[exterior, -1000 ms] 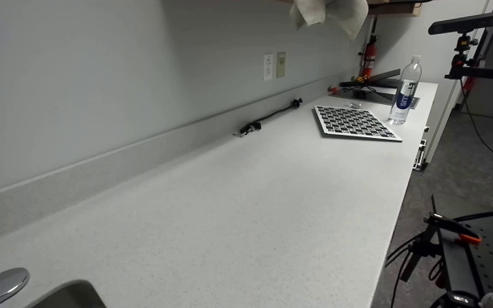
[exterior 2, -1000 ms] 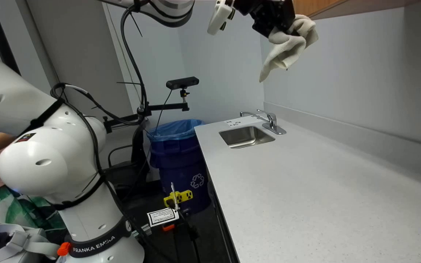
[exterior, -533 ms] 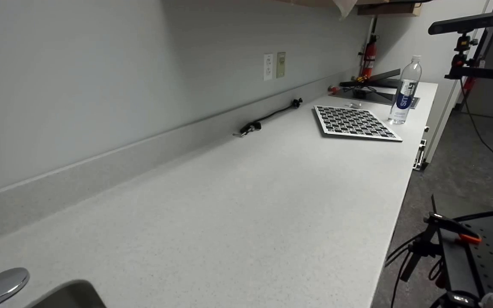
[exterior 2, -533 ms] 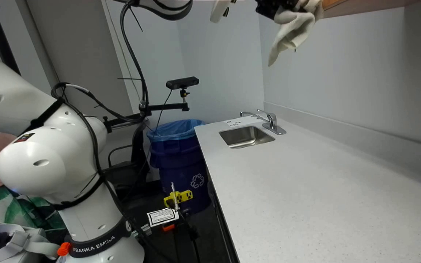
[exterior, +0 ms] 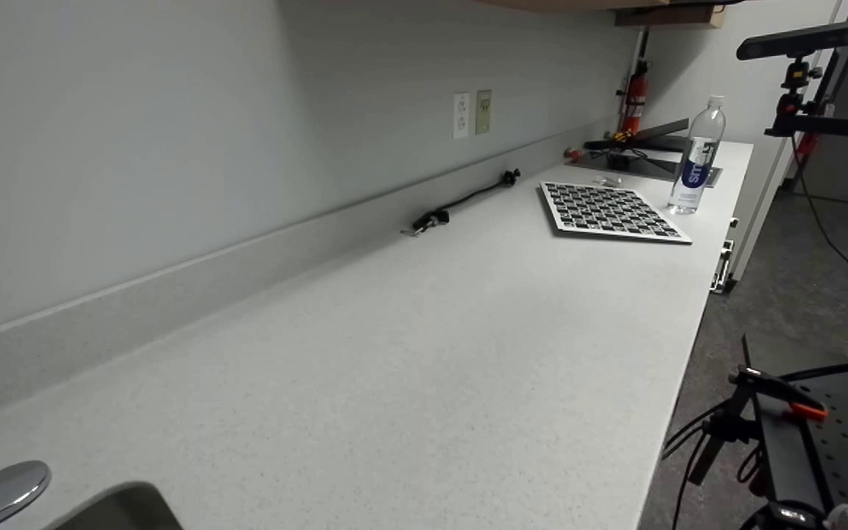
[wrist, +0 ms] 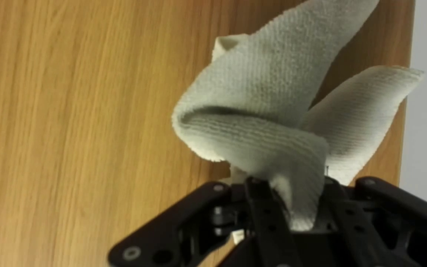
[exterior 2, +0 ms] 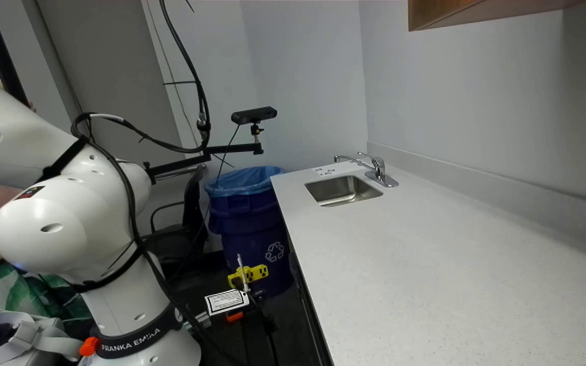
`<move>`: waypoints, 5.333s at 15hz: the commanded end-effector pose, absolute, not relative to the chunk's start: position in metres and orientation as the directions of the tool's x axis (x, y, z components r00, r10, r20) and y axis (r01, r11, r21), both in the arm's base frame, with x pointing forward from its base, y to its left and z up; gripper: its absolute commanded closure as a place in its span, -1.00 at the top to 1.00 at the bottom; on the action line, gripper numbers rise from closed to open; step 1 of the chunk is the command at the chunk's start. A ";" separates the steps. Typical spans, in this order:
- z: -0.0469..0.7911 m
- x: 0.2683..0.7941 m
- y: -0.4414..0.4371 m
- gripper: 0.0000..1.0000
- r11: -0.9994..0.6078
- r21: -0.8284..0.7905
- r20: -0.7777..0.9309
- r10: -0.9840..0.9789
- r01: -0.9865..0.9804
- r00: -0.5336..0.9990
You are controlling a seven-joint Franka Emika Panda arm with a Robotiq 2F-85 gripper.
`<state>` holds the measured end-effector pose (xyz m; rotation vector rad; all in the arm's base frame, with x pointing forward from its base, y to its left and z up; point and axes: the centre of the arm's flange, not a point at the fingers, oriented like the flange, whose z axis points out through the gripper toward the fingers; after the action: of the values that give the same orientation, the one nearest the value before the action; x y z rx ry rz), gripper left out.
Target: Get the white cloth from the countertop, use it to wipe the cabinet on top, then put it back on the table
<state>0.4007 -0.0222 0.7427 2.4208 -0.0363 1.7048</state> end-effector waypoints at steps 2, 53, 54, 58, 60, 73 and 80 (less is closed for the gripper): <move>0.792 0.417 -0.018 -0.94 -0.970 0.096 0.991 0.072 -0.222 0.115; 0.777 0.412 -0.031 -0.94 -0.950 0.034 0.998 0.047 -0.310 -0.035; 0.780 0.414 -0.029 -0.94 -0.950 0.014 0.995 0.043 -0.311 -0.087; 0.788 0.432 -0.018 -0.94 -0.955 -0.086 0.961 -0.005 -0.283 -0.275; 0.774 0.447 -0.017 -0.94 -0.955 -0.116 0.959 -0.035 -0.274 -0.282; 0.641 0.444 -0.013 -0.94 -0.937 -0.176 0.981 -0.140 -0.301 -0.136; 0.555 0.432 -0.018 -0.94 -0.931 -0.149 0.982 -0.179 -0.333 0.061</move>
<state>0.4155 -0.0105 0.5952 2.0317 -0.5199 2.1461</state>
